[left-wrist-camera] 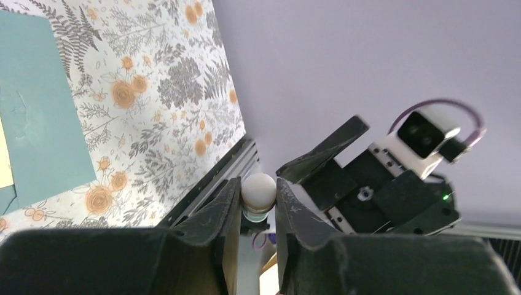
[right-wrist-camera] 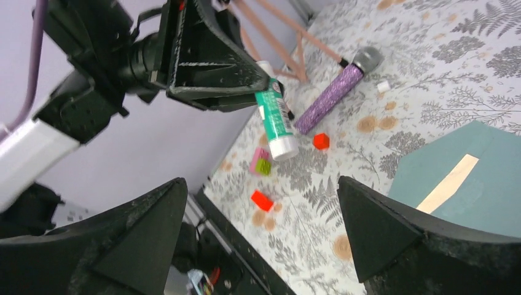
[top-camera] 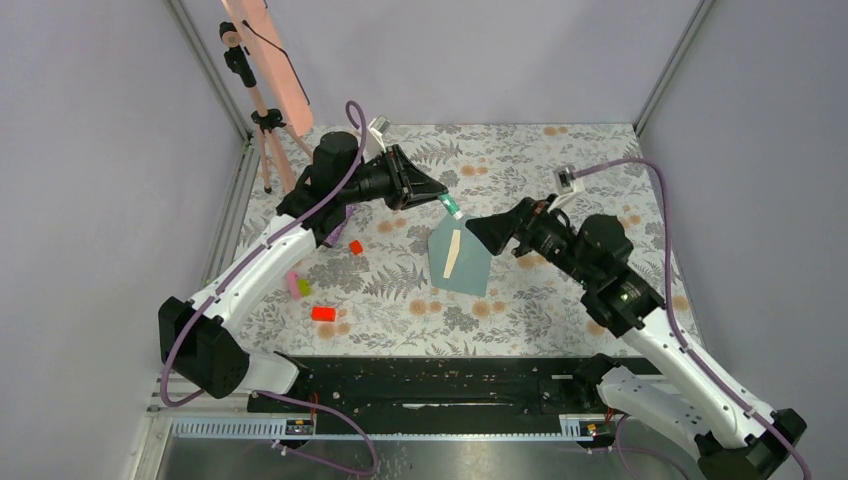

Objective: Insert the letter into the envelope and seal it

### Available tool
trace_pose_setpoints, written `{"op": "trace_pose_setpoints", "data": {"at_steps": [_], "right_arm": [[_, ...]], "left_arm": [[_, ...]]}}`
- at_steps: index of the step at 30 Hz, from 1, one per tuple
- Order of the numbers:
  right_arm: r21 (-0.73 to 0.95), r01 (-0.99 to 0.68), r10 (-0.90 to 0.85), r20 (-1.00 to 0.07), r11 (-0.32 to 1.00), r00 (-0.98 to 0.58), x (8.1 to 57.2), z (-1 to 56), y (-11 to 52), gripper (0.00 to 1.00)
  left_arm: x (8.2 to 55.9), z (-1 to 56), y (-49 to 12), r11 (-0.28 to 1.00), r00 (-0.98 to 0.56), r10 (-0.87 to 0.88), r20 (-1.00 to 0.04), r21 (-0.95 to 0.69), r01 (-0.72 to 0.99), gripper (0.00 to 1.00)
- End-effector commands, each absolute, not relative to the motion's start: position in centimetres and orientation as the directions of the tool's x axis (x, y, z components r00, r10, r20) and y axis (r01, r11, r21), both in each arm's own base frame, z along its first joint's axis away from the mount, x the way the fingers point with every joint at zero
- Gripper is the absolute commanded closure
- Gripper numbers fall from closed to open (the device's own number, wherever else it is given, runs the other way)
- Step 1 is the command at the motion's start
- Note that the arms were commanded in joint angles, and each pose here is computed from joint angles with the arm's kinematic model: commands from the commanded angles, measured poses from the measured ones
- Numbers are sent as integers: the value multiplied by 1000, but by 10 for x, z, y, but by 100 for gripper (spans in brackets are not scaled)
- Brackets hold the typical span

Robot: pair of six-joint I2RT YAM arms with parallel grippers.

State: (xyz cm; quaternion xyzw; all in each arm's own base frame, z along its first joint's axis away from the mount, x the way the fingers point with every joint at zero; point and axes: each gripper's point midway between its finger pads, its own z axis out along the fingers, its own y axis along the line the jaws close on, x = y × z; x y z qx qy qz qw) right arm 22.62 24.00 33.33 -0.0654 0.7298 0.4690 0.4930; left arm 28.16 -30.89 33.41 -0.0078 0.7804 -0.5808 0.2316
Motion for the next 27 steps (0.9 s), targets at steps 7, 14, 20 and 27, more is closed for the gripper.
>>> {"op": "trace_pose_setpoints", "data": {"at_steps": [7, 14, 20, 27], "right_arm": [[804, -505, 738, -541, 313, -403, 262, 364, 239, 1], [831, -502, 755, -485, 240, -442, 275, 366, 255, 8], [857, -481, 753, -438, 185, -492, 283, 359, 268, 16], [861, -482, 748, -427, 163, -509, 288, 361, 276, 37]], "left_arm": [[306, 373, -305, 157, -825, -517, -227, -973, 169, 100], [305, 371, -307, 129, -837, -511, -195, -980, 149, 100], [305, 375, -308, 115, -840, -508, -190, -982, 153, 100], [304, 375, -308, 111, -844, -503, -188, -982, 153, 100]]}}
